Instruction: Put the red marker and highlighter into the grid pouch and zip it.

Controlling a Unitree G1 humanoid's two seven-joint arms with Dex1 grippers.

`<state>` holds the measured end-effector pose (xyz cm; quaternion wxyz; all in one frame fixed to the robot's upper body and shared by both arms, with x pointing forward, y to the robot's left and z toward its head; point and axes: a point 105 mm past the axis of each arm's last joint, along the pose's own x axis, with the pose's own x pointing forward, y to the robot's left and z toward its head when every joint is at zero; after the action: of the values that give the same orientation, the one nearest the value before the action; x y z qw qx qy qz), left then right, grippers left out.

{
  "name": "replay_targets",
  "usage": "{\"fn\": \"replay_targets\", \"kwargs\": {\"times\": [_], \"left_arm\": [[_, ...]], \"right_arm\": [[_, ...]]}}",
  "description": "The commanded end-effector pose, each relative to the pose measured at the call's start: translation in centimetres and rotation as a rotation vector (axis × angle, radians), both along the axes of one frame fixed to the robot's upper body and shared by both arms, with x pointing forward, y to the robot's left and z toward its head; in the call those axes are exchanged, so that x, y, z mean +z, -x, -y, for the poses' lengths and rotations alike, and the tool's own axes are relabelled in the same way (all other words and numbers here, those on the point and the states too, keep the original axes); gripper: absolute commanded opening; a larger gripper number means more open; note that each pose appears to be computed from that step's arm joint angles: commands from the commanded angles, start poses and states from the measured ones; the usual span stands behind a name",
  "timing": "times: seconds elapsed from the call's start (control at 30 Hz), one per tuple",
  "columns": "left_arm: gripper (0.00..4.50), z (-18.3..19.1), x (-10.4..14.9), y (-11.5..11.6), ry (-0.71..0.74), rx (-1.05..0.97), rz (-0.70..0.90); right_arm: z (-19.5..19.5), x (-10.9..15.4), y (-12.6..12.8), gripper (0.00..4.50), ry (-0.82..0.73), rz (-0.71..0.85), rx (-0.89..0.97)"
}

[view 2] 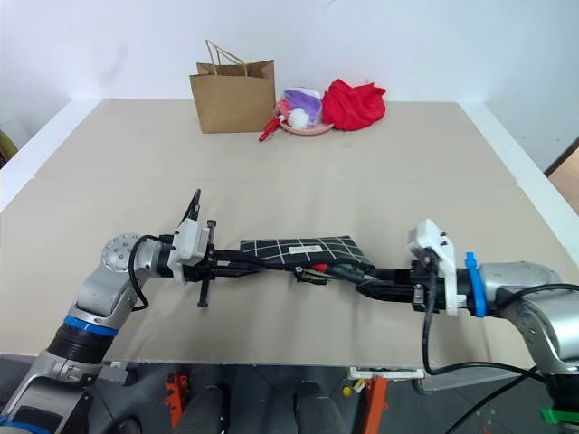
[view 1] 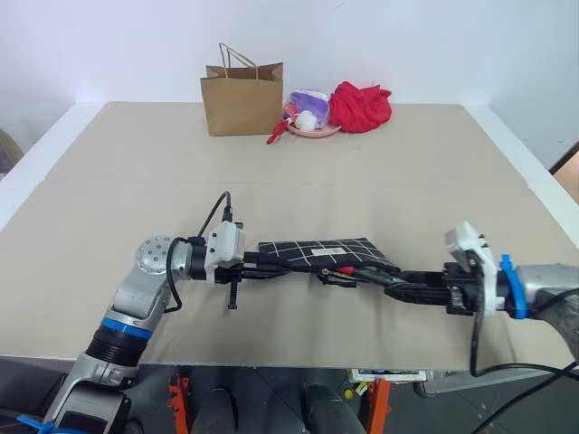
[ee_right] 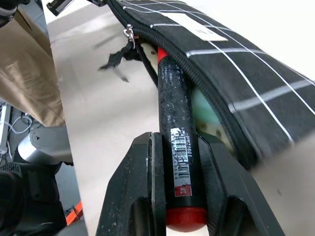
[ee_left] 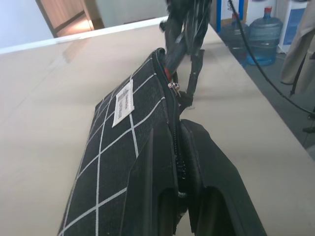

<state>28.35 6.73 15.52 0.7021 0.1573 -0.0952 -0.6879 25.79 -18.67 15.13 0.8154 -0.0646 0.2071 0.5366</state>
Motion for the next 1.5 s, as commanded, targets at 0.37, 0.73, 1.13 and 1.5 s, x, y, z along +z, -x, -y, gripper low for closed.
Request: {"fn": "replay_targets", "kwargs": {"times": [0.37,0.73,1.13,1.5], "left_arm": [[0.0,0.2,0.9,0.5,0.022,0.002,0.043],[0.0,-0.7,1.7,-0.7,0.038,0.042,0.032],[0.0,-0.6,2.3,-1.0,0.056,0.034,0.026],[0.0,-0.1,2.4,-0.4,0.057,0.014,0.012]], "right_arm": [[-0.9,2.0,-0.6,4.05,-0.049,0.028,0.041],[0.8,3.7,2.5,4.38,-0.028,0.181,0.159],[-1.5,3.9,2.5,4.38,-0.088,0.298,0.2],[-7.4,2.7,0.4,4.38,-0.14,0.628,0.299]]}}
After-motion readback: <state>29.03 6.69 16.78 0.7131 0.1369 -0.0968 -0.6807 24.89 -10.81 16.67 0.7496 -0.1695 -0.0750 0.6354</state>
